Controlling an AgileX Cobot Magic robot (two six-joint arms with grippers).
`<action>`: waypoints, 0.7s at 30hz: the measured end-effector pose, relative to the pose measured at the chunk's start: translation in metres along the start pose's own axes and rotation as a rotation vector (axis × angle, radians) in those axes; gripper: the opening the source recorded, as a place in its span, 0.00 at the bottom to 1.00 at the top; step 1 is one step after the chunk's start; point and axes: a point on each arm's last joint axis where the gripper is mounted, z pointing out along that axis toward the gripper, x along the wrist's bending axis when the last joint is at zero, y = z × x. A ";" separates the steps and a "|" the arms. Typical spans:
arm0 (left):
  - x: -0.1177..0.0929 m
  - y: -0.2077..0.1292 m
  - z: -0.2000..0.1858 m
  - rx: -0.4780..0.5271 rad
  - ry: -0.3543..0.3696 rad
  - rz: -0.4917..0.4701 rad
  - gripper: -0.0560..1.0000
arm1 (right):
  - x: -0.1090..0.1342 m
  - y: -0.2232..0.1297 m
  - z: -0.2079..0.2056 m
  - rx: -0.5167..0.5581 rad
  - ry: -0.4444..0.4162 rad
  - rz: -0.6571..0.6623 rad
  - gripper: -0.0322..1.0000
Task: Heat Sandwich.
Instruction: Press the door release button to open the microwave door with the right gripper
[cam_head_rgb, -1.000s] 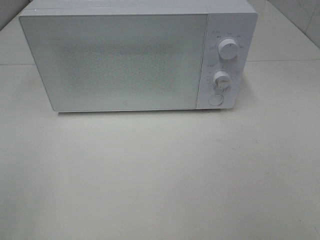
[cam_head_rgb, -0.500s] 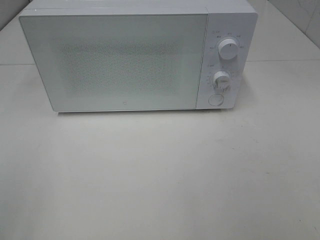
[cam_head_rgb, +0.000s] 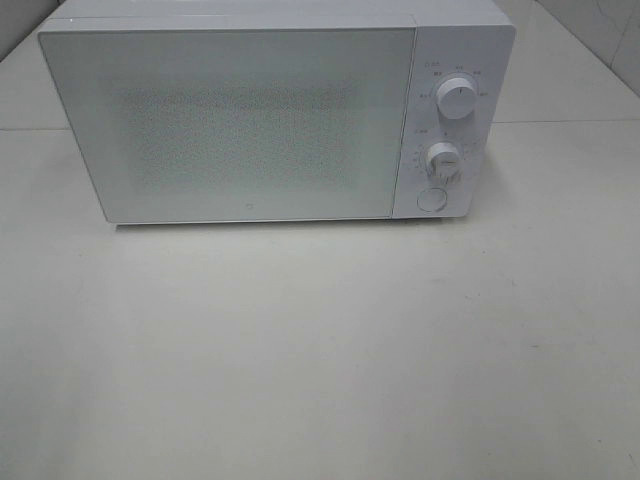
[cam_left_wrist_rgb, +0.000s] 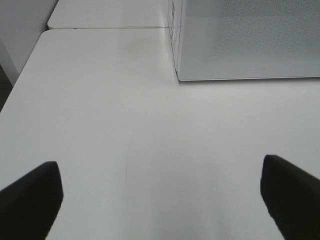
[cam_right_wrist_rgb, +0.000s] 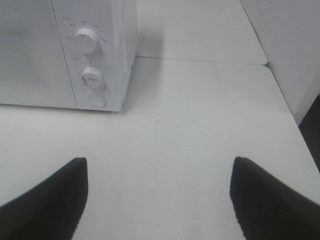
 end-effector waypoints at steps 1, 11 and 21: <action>0.000 0.000 0.000 0.000 0.000 0.000 0.99 | 0.000 0.003 0.003 -0.003 0.001 -0.001 0.77; 0.000 0.000 0.000 0.000 0.000 0.000 0.99 | 0.004 0.034 0.038 -0.070 0.017 -0.014 0.77; 0.000 0.000 0.000 0.000 0.000 0.000 0.99 | 0.009 0.052 0.083 -0.050 0.031 -0.025 0.77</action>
